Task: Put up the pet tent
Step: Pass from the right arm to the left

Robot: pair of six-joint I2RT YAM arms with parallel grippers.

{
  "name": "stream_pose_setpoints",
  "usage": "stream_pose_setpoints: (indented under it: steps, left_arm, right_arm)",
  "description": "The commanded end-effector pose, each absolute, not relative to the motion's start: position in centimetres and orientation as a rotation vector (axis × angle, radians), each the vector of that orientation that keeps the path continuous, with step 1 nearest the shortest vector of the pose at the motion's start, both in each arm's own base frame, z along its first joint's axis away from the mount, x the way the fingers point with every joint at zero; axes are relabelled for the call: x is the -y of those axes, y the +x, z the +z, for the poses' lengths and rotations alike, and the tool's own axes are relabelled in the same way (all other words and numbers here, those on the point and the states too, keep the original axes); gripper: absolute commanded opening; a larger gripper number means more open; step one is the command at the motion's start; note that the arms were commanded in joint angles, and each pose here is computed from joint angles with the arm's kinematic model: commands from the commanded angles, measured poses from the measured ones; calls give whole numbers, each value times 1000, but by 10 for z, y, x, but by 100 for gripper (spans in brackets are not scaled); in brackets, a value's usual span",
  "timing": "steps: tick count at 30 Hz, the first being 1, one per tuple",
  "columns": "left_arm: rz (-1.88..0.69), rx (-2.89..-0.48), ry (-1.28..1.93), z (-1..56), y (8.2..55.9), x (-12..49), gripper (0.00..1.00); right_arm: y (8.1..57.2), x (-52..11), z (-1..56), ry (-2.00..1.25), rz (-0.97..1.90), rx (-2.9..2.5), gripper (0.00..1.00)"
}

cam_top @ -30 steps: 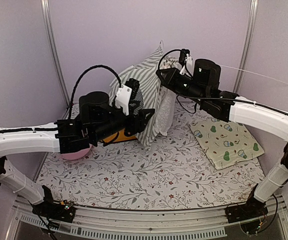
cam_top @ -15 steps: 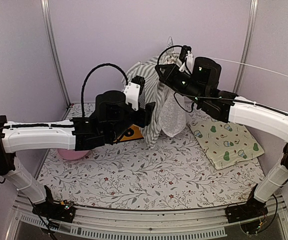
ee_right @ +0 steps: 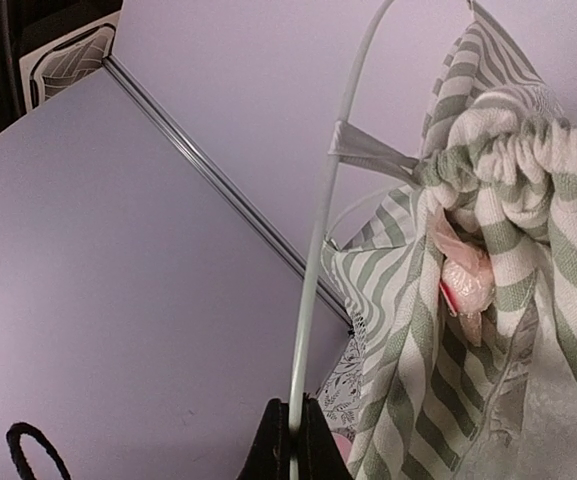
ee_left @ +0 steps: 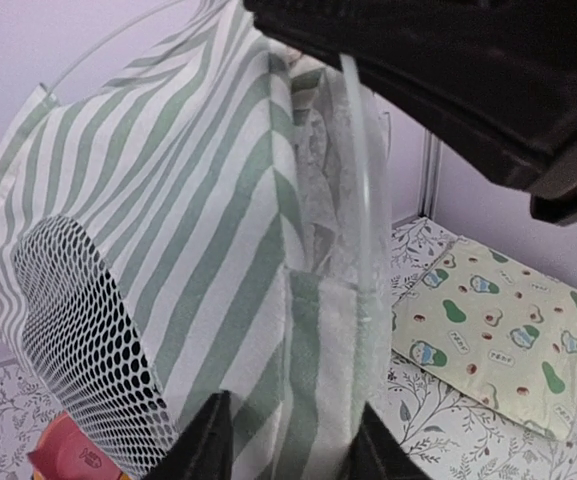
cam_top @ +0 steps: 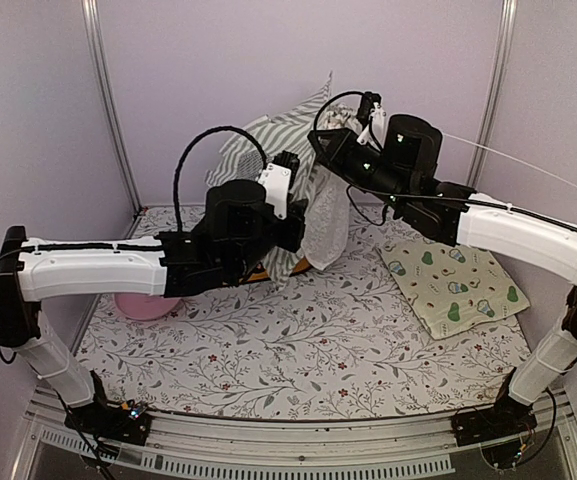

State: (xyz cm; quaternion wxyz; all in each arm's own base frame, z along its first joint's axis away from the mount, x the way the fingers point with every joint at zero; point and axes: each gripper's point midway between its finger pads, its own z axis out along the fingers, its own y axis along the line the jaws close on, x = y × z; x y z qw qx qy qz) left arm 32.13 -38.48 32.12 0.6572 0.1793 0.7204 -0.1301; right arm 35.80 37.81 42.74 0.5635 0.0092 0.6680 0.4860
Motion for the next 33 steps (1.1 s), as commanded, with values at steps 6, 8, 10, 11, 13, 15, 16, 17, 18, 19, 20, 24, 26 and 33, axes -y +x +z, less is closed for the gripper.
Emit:
stream_pose_setpoints:
  steps: [6, 8, 10, 11, 13, 15, 16, 17, 18, 19, 20, 24, 26, 33]
  left_arm:
    - [-2, -1613, 220, 327, 355, 326, 0]
    - [57, -1592, 199, 328, 360, 307, 0]
    - [106, -1576, 178, 330, 366, 286, 0]
    - [124, -1569, 172, 331, 369, 276, 0]
    - [153, -1562, 177, 330, 375, 259, 0]
    - [166, -1549, 187, 328, 379, 245, 0]
    - [171, -1545, 197, 327, 380, 239, 0]
    - [174, -1539, 209, 327, 382, 235, 0]
    - [179, -1534, 220, 327, 382, 230, 0]
    - [185, -1534, 235, 325, 384, 226, 0]
    - [183, -1530, 259, 324, 386, 224, 0]
    - [185, -1527, 317, 318, 395, 214, 0]
    - [185, -1528, 332, 315, 400, 209, 0]
    - [160, -1503, 361, 320, 412, 191, 0]
  right_arm:
    - [333, -401, 455, -125, 1303, -1512, 13]
    - [325, -405, 455, -187, 1325, -1515, 28]
    - [313, -411, 457, -273, 1359, -1518, 44]
    - [305, -413, 458, -325, 1378, -1516, 52]
    - [284, -420, 465, -455, 1443, -1504, 63]
    - [259, -424, 477, -587, 1513, -1474, 67]
    - [248, -422, 482, -632, 1532, -1465, 69]
    - [236, -421, 488, -682, 1558, -1448, 71]
    - [224, -418, 496, -734, 1575, -1420, 74]
    - [213, -414, 501, -780, 1590, -1403, 76]
    - [203, -409, 508, -813, 1601, -1389, 77]
    - [157, -384, 532, -979, 1657, -1292, 81]
    - [134, -370, 540, -1057, 1699, -1245, 81]
    - [127, -335, 518, -1034, 1485, -1391, 85]
